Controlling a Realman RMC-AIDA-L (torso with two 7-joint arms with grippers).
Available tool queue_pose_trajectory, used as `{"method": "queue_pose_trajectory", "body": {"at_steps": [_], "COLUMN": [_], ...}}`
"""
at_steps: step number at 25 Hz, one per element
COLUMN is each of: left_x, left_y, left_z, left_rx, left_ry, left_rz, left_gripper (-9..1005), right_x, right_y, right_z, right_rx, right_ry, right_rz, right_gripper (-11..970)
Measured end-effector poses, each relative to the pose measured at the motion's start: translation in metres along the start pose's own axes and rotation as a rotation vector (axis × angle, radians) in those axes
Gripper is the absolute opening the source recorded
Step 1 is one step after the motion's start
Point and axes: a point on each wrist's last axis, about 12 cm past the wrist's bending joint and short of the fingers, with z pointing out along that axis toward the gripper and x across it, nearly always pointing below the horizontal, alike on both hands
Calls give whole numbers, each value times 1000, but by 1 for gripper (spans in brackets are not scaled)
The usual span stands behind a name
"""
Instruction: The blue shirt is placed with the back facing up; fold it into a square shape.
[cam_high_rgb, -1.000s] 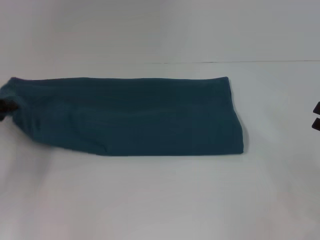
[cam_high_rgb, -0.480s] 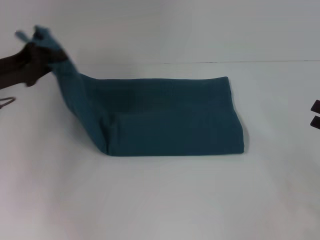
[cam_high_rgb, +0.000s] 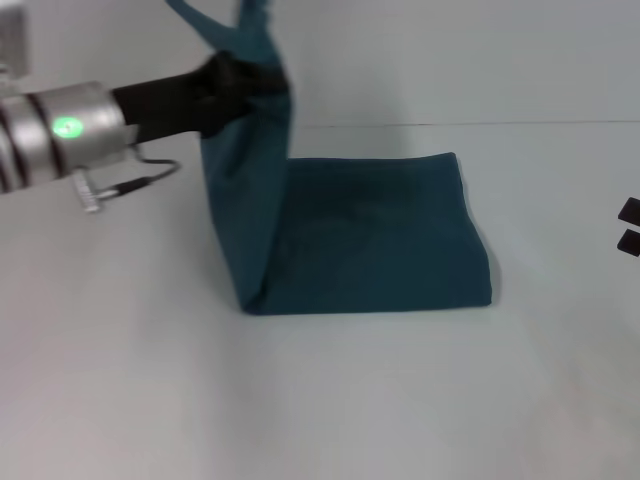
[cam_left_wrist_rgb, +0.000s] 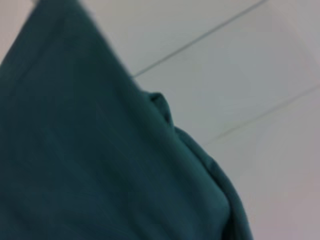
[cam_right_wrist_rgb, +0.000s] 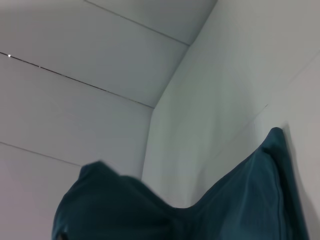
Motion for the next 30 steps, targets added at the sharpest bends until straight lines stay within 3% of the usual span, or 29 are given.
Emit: {"method": "queue_pose_trajectory", "body": {"at_steps": [4, 8, 13, 18, 21, 25, 30], "left_x": [14, 40, 57, 69, 76, 77, 69], "left_y": [-7, -5, -3, -5, -13, -23, -18], "left_z": [37, 79, 98, 107, 113, 112, 94], "left_rx": [12, -37, -59, -52, -23, 35, 68], "left_ry": [28, 103, 132, 173, 253, 312, 264], "left_rz": [35, 68, 109, 140, 203, 267, 230], "left_gripper": [27, 26, 26, 50, 87, 247, 375], "right_x": [1, 2, 4, 6, 6, 6, 4], "right_y": [0, 0, 0, -2, -3, -4, -4], "right_z": [3, 5, 7, 7, 6, 6, 3], "right_rx": [-4, -5, -7, 14, 20, 25, 36], "right_ry": [9, 16, 23, 33, 30, 33, 32], "right_rz": [4, 4, 6, 7, 8, 7, 3], "right_gripper": [640, 640, 640, 640, 640, 640, 639]}}
